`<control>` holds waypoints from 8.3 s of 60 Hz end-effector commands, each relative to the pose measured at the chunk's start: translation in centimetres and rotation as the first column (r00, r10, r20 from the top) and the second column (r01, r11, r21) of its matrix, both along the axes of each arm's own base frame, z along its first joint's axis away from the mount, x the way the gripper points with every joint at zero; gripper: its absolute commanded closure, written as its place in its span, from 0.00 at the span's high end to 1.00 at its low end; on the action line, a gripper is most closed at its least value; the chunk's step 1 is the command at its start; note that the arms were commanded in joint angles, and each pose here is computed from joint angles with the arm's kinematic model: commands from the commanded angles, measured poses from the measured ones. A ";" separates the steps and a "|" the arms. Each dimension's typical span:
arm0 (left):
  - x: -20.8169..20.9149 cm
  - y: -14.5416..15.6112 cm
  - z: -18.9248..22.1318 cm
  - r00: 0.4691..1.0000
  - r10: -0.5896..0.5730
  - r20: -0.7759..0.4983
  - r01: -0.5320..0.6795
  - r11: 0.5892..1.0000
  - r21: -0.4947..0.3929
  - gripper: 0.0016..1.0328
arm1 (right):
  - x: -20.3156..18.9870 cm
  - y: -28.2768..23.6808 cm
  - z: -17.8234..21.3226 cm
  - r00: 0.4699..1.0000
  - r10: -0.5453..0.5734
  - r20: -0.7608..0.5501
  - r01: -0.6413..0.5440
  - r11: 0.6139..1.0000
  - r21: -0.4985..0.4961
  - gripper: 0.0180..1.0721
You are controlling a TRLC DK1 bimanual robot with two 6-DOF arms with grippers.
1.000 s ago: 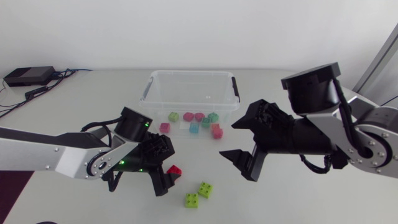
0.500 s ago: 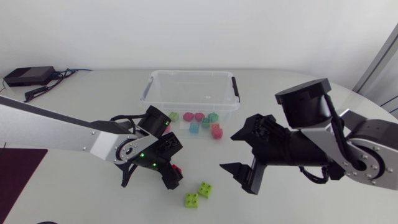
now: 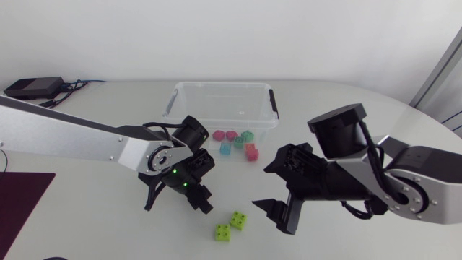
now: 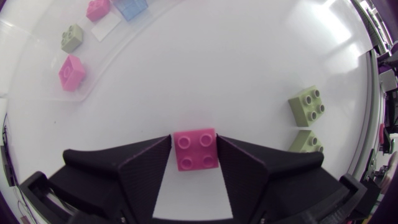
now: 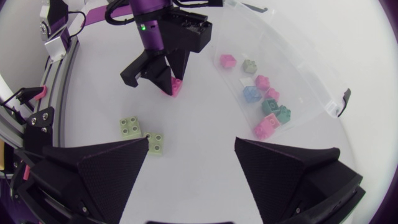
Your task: Pick up the duplo bricks and place them in the container
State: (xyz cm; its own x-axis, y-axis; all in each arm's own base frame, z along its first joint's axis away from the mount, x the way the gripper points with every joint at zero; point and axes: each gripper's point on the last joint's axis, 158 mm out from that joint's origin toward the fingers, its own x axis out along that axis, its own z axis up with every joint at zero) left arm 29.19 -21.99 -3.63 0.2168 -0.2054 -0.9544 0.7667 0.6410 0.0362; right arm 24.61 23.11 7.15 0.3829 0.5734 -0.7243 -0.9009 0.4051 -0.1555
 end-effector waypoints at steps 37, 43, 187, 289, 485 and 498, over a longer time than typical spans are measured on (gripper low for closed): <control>-0.1 0.4 11.1 0.978 -0.045 0.201 0.074 0.988 -0.136 0.23 | -3.7 1.4 -8.7 0.977 -0.038 -0.208 -0.020 0.962 -0.272 0.95; 0.8 0.2 13.5 0.965 -0.031 0.260 0.079 0.982 -0.174 0.23 | -3.6 2.0 -8.9 0.975 -0.052 -0.218 -0.016 0.954 -0.298 0.90; -8.6 -4.0 6.8 0.818 -0.527 0.230 0.569 0.800 -0.191 0.93 | 18.3 2.9 12.3 0.925 -0.340 0.172 0.312 0.935 0.169 0.31; -9.6 -5.4 4.4 0.778 -0.628 0.007 0.628 0.778 -0.015 0.25 | 2.9 -12.0 8.6 0.868 -0.475 0.146 0.447 0.874 0.190 0.94; -3.1 21.1 23.2 0.273 0.691 0.669 -0.239 0.722 -0.649 0.95 | 0.4 -23.0 9.0 0.403 -0.868 0.291 0.616 0.492 0.615 0.95; -3.7 21.5 20.0 0.268 0.743 0.613 -0.239 0.668 -0.705 0.95 | 0.7 -23.2 8.1 0.390 -0.895 0.215 0.617 0.427 0.661 0.95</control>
State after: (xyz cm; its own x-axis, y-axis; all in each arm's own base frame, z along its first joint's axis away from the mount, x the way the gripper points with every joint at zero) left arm 25.60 -0.61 17.79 0.9982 -0.0177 -0.0577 0.0224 0.9964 0.0815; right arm 25.18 0.11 16.21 0.9985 -0.0001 -0.0541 -0.0048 0.9958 -0.0913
